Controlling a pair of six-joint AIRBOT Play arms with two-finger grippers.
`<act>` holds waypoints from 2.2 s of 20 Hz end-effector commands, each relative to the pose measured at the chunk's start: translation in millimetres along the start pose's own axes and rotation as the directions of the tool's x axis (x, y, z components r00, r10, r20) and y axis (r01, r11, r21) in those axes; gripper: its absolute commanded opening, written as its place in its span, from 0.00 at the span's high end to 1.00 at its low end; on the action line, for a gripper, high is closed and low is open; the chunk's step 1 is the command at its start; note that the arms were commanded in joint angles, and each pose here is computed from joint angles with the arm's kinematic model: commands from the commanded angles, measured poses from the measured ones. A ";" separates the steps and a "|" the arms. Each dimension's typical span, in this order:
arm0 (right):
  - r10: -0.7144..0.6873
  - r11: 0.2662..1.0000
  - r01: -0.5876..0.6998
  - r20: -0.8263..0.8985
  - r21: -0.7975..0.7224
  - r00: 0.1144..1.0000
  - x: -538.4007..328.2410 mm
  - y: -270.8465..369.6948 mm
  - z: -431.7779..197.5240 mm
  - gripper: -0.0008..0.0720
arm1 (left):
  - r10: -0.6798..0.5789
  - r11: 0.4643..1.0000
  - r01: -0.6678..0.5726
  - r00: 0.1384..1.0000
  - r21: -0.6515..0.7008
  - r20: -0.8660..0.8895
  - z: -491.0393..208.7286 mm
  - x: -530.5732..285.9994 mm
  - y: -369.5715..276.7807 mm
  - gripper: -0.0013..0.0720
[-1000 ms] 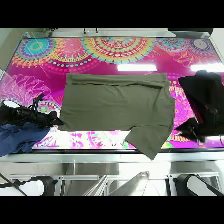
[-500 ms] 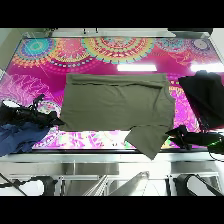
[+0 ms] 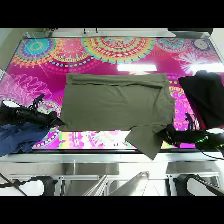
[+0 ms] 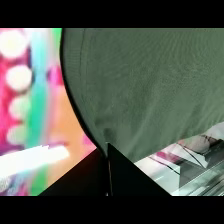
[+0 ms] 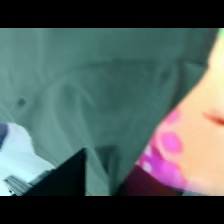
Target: Fold the shirts.
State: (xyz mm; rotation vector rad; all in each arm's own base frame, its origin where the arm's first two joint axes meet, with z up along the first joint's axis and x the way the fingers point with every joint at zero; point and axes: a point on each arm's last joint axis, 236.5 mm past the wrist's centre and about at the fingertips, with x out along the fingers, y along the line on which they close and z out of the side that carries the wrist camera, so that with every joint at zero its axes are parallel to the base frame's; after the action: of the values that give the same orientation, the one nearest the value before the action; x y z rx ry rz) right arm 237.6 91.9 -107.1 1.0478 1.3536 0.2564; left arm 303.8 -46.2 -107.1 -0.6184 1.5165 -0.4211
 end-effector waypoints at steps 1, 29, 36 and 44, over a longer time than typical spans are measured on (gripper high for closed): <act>0.085 0.996 -0.085 -0.020 -0.011 0.996 -7.8 18.9 -1.9 0.81 | -0.008 1.000 0.008 1.000 0.000 -0.014 -3.2 -0.3 -2.0 0.95; 0.216 0.934 -0.111 0.289 -0.339 0.933 4.1 160.8 287.4 0.96 | -0.085 0.980 0.043 0.973 0.197 0.213 197.0 -39.4 -79.5 0.95; 0.206 0.954 -0.125 0.291 -0.273 0.934 39.3 128.6 320.4 0.96 | -0.097 0.985 0.053 0.954 0.162 0.283 267.6 -29.0 -75.5 0.95; 0.212 0.941 -0.117 0.286 -0.317 0.934 35.4 129.6 319.5 0.64 | -0.074 0.991 0.024 0.918 0.132 0.390 296.3 -30.1 -61.7 0.52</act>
State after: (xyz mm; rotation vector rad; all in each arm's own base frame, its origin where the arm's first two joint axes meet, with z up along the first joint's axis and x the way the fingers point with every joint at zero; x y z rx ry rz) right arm 580.8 39.2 -81.5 0.9233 0.9064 0.3623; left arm 595.4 -52.8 -61.0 -0.5911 1.1158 -0.4325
